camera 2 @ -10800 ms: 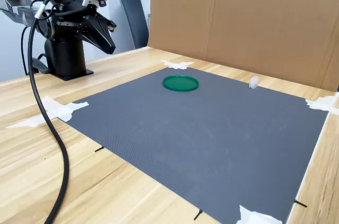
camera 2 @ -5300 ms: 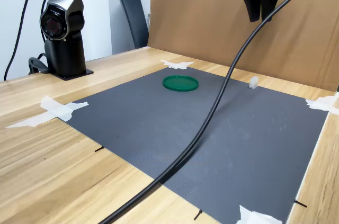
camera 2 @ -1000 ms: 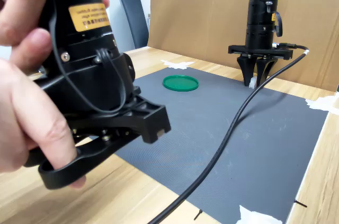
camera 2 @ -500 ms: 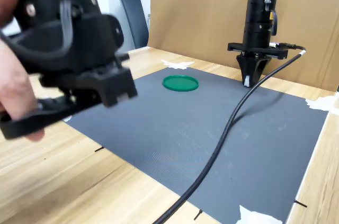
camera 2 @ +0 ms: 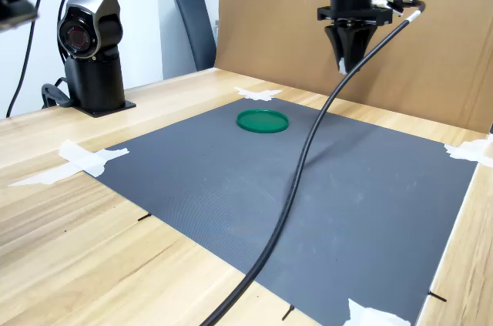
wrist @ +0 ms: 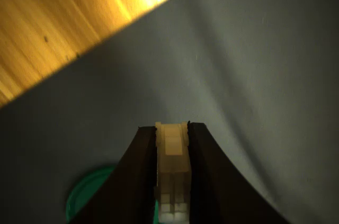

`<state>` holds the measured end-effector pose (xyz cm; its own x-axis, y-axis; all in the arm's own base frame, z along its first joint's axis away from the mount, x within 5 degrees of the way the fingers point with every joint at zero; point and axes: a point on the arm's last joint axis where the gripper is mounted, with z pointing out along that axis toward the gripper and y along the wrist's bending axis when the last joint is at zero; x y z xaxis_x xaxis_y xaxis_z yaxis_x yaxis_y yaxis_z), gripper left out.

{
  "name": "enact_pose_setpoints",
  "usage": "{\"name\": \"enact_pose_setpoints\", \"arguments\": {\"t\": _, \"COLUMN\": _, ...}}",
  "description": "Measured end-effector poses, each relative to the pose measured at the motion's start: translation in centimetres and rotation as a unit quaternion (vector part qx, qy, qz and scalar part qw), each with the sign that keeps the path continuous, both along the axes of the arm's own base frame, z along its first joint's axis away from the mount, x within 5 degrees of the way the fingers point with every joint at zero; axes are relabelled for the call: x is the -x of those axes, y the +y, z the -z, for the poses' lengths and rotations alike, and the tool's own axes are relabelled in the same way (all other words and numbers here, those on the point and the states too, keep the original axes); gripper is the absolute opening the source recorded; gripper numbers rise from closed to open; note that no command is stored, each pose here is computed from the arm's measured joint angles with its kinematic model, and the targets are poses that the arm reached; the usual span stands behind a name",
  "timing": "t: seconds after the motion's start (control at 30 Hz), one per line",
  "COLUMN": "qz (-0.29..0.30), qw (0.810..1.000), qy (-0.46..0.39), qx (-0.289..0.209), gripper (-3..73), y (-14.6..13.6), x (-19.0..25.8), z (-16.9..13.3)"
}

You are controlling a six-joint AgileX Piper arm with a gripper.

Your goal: Grasp a white terminal and put it in the green lid.

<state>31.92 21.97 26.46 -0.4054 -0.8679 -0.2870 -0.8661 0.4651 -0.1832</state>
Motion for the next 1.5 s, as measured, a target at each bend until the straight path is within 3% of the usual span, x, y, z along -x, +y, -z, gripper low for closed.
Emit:
{"name": "enact_pose_setpoints", "arguments": {"t": 0.37, "qz": -0.009, "qw": 1.0, "qy": 0.007, "qx": 0.013, "gripper": 9.0, "y": -4.6, "x": 5.8, "z": 3.6}}
{"name": "enact_pose_setpoints", "arguments": {"t": 0.63, "qz": -0.023, "qw": 0.999, "qy": 0.018, "qx": 0.026, "gripper": 9.0, "y": -6.4, "x": 8.4, "z": 6.4}}
{"name": "enact_pose_setpoints", "arguments": {"t": 0.9, "qz": -0.02, "qw": 1.0, "qy": 0.004, "qx": 0.016, "gripper": 9.0, "y": -6.5, "x": 8.5, "z": 7.1}}
{"name": "enact_pose_setpoints", "arguments": {"t": 1.1, "qz": 0.018, "qw": 1.0, "qy": 0.011, "qx": 0.019, "gripper": 9.0, "y": -8.0, "x": 7.6, "z": 7.3}}
{"name": "enact_pose_setpoints", "arguments": {"t": 1.3, "qz": 0.009, "qw": 0.999, "qy": 0.022, "qx": 0.033, "gripper": 9.0, "y": -8.3, "x": 7.7, "z": 7.5}}
{"name": "enact_pose_setpoints", "arguments": {"t": 1.43, "qz": 0.004, "qw": 0.998, "qy": 0.036, "qx": 0.042, "gripper": 12.7, "y": -8.3, "x": 7.7, "z": 8.1}}
{"name": "enact_pose_setpoints", "arguments": {"t": 1.5, "qz": -0.001, "qw": 0.998, "qy": 0.049, "qx": 0.051, "gripper": 21.9, "y": -8.3, "x": 7.6, "z": 8.7}}
